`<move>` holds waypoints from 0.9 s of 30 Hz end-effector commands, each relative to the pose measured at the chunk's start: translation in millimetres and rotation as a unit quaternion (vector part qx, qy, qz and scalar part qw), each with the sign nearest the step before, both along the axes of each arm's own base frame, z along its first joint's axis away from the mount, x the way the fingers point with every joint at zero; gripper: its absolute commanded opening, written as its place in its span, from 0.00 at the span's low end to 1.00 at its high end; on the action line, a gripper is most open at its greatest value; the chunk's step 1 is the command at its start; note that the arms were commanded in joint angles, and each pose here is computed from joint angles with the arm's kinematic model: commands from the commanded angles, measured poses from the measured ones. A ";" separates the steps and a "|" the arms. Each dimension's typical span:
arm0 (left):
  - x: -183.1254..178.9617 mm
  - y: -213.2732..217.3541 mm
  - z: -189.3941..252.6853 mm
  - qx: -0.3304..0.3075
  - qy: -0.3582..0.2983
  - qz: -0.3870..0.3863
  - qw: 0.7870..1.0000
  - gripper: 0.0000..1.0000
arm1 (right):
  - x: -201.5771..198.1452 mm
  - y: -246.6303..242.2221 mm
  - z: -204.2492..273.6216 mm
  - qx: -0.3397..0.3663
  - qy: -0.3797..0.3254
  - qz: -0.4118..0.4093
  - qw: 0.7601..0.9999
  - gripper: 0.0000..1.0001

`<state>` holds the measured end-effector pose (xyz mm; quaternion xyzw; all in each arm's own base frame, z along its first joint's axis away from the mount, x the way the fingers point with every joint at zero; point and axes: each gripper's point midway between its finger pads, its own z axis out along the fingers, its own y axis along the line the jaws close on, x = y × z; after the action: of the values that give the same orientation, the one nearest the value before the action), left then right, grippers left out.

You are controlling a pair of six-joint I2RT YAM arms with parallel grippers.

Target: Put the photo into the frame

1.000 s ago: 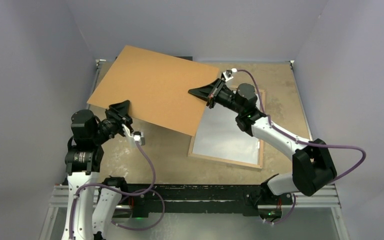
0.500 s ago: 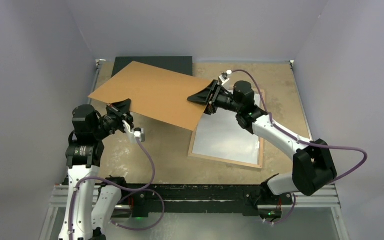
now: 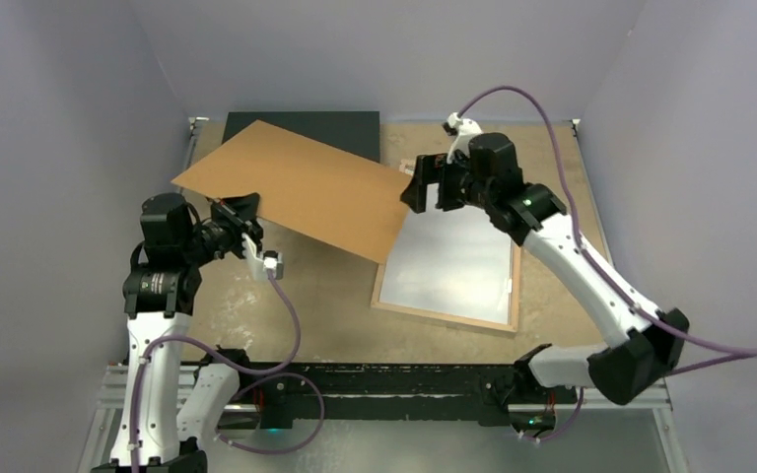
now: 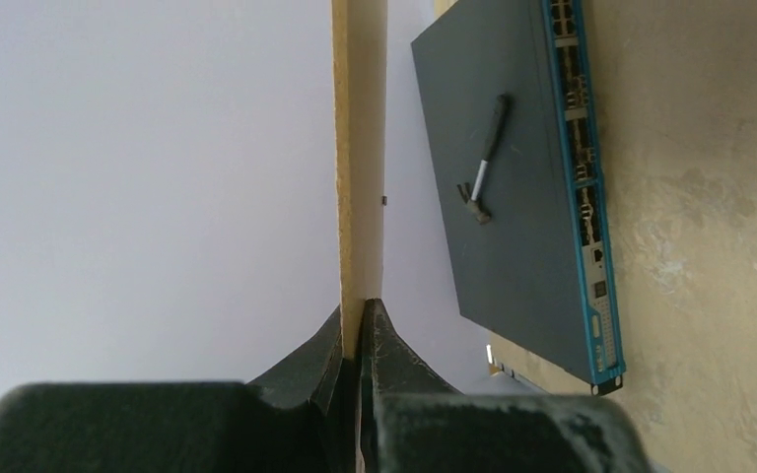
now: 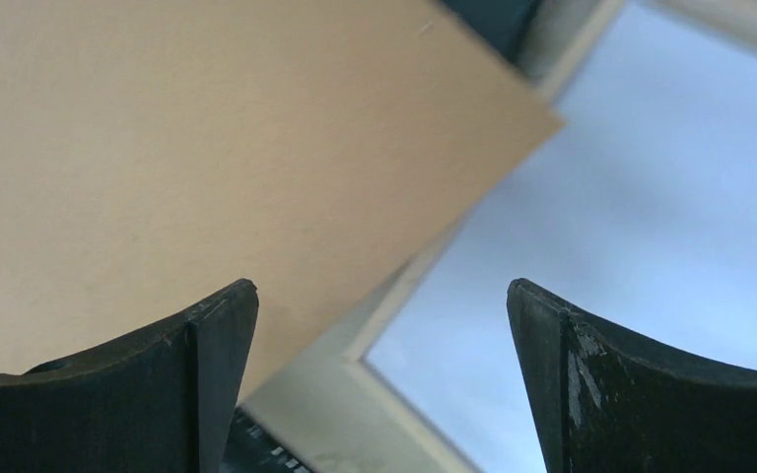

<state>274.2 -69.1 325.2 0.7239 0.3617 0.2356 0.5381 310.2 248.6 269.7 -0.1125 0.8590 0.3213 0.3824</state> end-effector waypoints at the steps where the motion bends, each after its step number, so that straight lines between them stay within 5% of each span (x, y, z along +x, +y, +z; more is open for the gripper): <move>1: -11.9 -16.3 27.7 0.025 -0.045 -0.060 0.997 0.00 | 15.8 -84.2 87.6 -0.110 -0.245 -0.122 0.956 0.99; 3: -15.4 -19.6 20.8 0.039 -0.032 -0.078 0.996 0.00 | -9.1 -81.7 144.5 -0.037 -0.376 -0.095 0.921 0.99; 5: -19.8 -21.6 9.4 0.058 -0.015 -0.095 0.994 0.00 | -31.7 -80.7 180.9 0.015 -0.435 -0.080 0.897 0.99; 9: -30.0 -24.2 -0.5 0.067 0.029 -0.114 0.991 0.00 | -22.0 -45.7 178.2 -0.019 -0.399 0.019 0.916 0.99; 15: -26.4 -19.5 -17.0 0.078 0.097 -0.114 0.986 0.00 | -45.4 16.5 165.3 -0.033 -0.387 0.168 0.906 0.99; 21: -15.9 -17.7 -25.1 0.065 0.104 -0.101 0.987 0.00 | -34.0 61.2 130.7 -0.100 -0.341 0.190 0.915 0.99; 27: -3.4 -15.3 -26.6 0.039 0.140 -0.082 0.986 0.00 | -62.4 112.4 118.4 -0.096 -0.335 0.288 0.892 0.96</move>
<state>258.8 -75.2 276.0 0.8126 0.3754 0.1008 0.4343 273.5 344.7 348.0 -0.4513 0.6907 0.2598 0.5018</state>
